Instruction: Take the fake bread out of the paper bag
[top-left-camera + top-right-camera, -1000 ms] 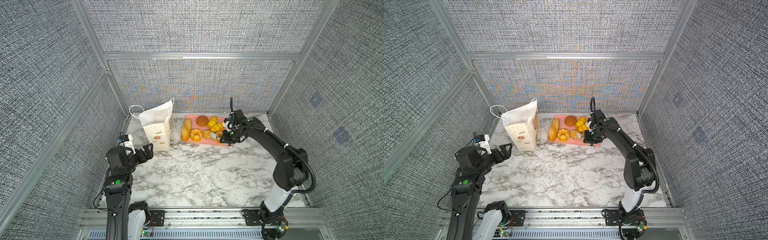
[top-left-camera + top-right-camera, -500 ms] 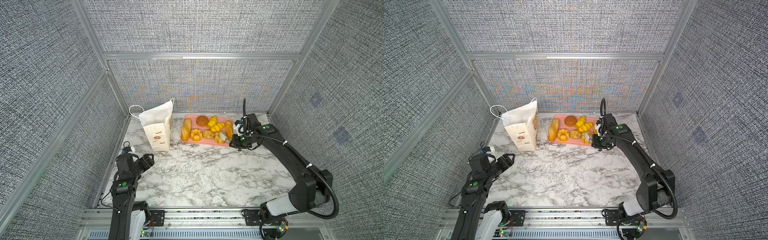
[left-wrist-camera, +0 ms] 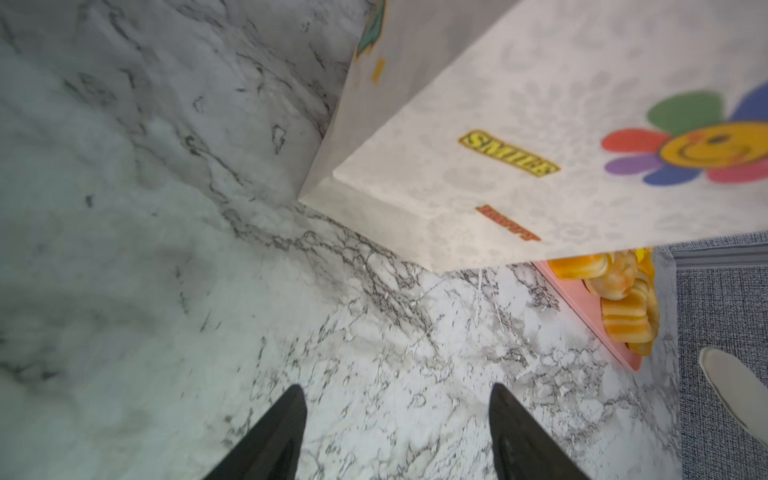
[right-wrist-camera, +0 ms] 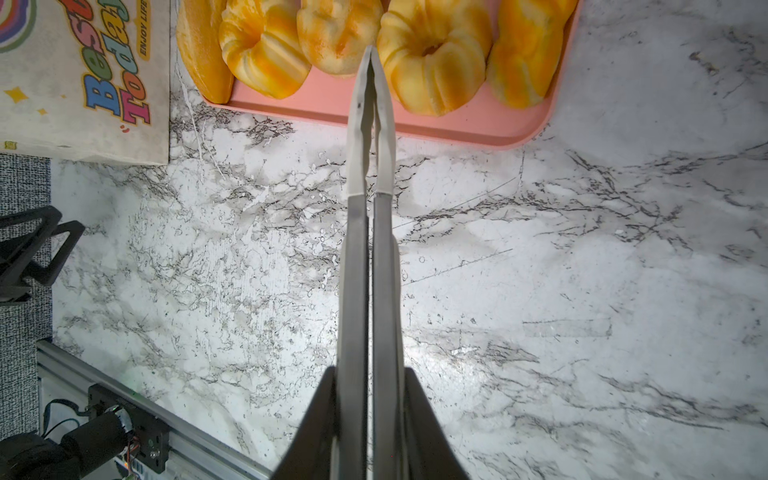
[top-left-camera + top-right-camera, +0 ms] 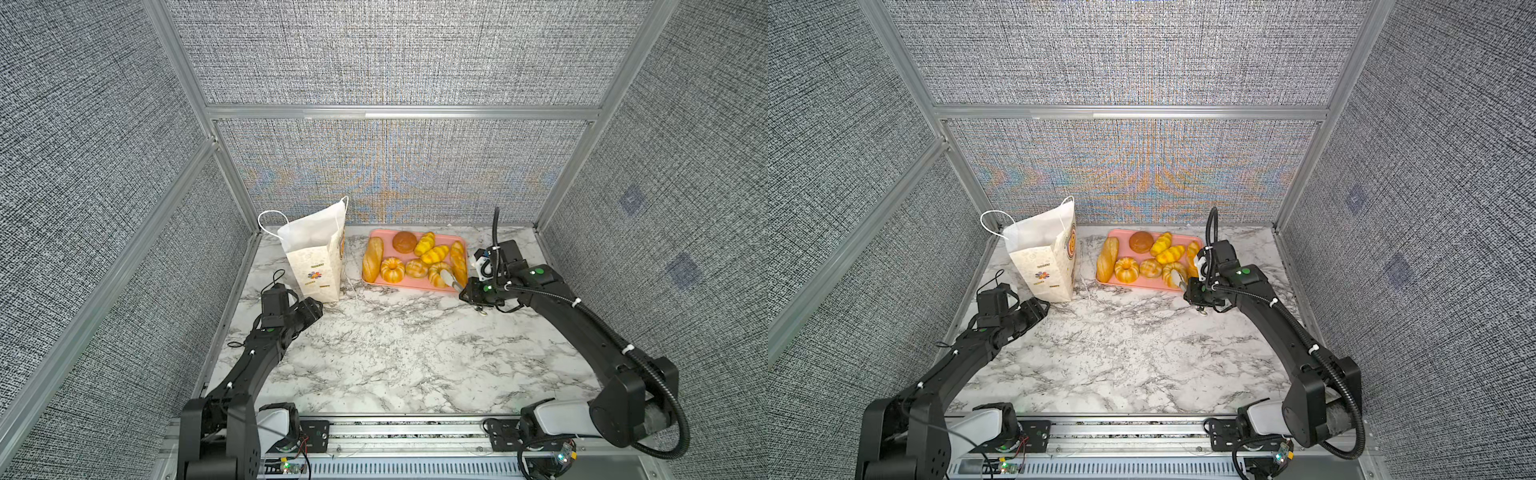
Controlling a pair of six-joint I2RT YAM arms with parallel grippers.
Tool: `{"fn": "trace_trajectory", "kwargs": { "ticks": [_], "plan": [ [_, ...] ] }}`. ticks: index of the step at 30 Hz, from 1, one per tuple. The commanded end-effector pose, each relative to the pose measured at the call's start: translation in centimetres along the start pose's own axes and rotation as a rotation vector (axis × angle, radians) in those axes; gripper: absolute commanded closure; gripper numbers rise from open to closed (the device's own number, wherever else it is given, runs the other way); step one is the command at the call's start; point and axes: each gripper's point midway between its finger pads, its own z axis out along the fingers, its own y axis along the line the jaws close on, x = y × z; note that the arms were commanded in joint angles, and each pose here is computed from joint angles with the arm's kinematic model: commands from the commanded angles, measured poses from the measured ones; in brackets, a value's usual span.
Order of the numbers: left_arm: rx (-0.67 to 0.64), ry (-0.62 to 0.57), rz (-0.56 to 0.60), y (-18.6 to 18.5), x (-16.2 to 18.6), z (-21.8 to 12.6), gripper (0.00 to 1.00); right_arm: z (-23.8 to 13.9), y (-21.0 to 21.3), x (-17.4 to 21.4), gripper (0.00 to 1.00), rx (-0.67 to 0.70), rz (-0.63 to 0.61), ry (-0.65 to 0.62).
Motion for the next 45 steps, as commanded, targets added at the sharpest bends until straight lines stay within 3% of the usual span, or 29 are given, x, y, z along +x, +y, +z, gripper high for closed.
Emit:
{"fn": "trace_trajectory", "kwargs": {
  "ticks": [1, 20, 25, 31, 38, 42, 43, 45],
  "plan": [
    [0.056, -0.093, 0.033, -1.8, -3.5, 1.4, 0.30, -0.4, 0.3, -1.0, 1.00, -0.012, 0.003, -0.062],
    [0.102, -0.077, 0.092, -4.6, -11.2, 12.2, 0.33, -3.4, -0.8, -3.6, 1.00, 0.072, -0.034, -0.147],
    [0.124, -0.085, 0.106, -6.0, -13.2, 13.5, 0.33, -4.9, -2.8, -4.7, 1.00, 0.113, -0.017, -0.203],
    [0.147, -0.099, 0.105, -6.3, -12.1, 11.1, 0.30, -5.1, -7.4, -7.2, 1.00, 0.216, 0.005, -0.288],
    [0.156, -0.125, 0.063, -5.3, -8.6, 6.4, 0.22, -0.8, -15.7, -12.7, 1.00, 0.438, -0.021, -0.389],
    [0.151, -0.145, 0.076, -5.0, -7.0, 3.5, 0.16, 3.8, -20.4, -14.8, 1.00, 0.547, -0.039, -0.326],
    [0.151, -0.158, 0.090, -5.1, -6.9, 2.5, 0.02, 5.2, -21.6, -14.9, 1.00, 0.560, -0.026, -0.281],
    [0.150, -0.195, 0.115, -5.4, -6.9, 0.8, 0.01, 7.4, -23.2, -15.5, 0.96, 0.565, -0.009, -0.228]
  ]
}}
